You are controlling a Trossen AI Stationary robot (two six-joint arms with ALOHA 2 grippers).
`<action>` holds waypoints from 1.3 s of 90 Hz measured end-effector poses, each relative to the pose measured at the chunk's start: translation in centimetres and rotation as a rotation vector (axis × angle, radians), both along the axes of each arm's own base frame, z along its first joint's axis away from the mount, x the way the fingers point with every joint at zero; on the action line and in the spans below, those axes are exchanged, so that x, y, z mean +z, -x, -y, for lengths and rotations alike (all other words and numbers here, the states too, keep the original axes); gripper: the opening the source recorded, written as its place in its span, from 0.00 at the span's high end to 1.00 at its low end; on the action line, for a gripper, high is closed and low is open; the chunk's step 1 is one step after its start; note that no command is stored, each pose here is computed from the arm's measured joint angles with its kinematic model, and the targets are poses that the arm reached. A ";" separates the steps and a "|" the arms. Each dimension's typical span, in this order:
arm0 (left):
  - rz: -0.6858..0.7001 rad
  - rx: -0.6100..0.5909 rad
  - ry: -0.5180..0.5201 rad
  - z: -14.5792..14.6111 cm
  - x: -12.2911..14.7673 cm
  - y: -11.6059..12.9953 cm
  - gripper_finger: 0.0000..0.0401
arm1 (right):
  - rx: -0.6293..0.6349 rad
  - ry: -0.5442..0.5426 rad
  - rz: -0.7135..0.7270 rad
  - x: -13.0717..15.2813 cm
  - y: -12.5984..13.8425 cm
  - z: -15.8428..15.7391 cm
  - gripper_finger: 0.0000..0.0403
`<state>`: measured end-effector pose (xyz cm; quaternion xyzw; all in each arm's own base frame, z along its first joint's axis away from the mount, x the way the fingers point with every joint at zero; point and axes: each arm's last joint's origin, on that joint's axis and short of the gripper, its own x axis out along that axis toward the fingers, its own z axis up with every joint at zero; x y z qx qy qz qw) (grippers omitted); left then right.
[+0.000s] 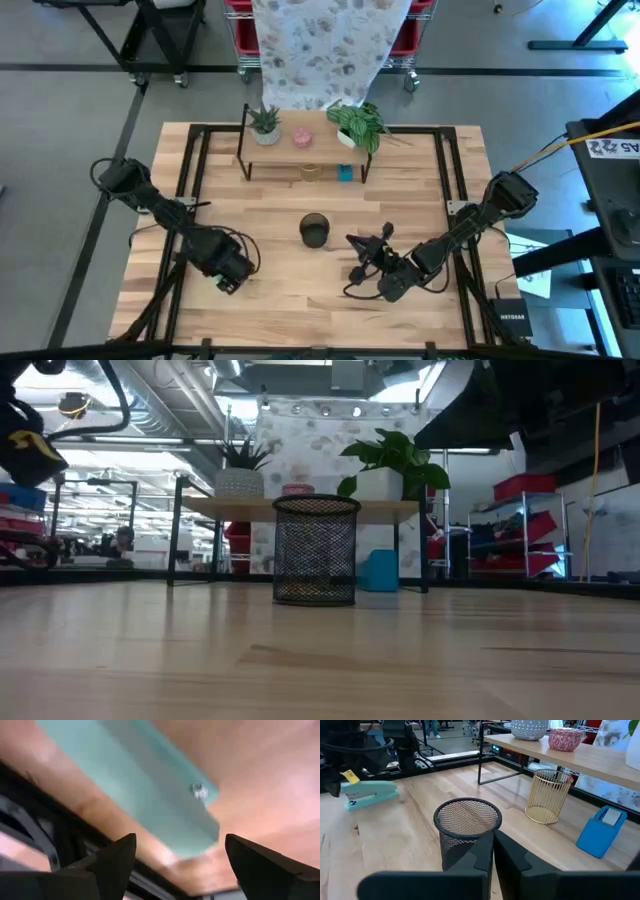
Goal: Stock shelves
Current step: Put the light blue stapler under the shelf
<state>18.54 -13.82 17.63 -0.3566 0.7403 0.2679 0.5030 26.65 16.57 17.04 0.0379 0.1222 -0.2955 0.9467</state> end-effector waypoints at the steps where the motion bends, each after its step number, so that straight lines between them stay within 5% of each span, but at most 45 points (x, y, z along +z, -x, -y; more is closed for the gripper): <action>1: -0.001 0.006 -0.002 0.0 0.0 0.0 0.28 | 0.000 0.000 0.000 0.0 0.0 0.0 1.00; 51: 0.093 0.254 -0.186 0.0 0.9 0.6 0.28 | 0.000 0.003 -0.004 0.0 0.0 0.0 1.00; 78: 0.101 0.302 -0.162 -0.3 -1.4 1.2 0.29 | 0.007 -0.002 -0.007 0.0 0.0 0.0 1.00; 92: 0.122 0.303 -0.140 -0.8 -1.8 0.8 0.40 | 0.015 -0.007 -0.011 -0.1 0.0 0.0 1.00; 117: 0.171 0.242 -0.146 -3.3 -1.8 -0.8 0.76 | 0.015 -0.008 -0.009 0.0 0.0 0.0 1.00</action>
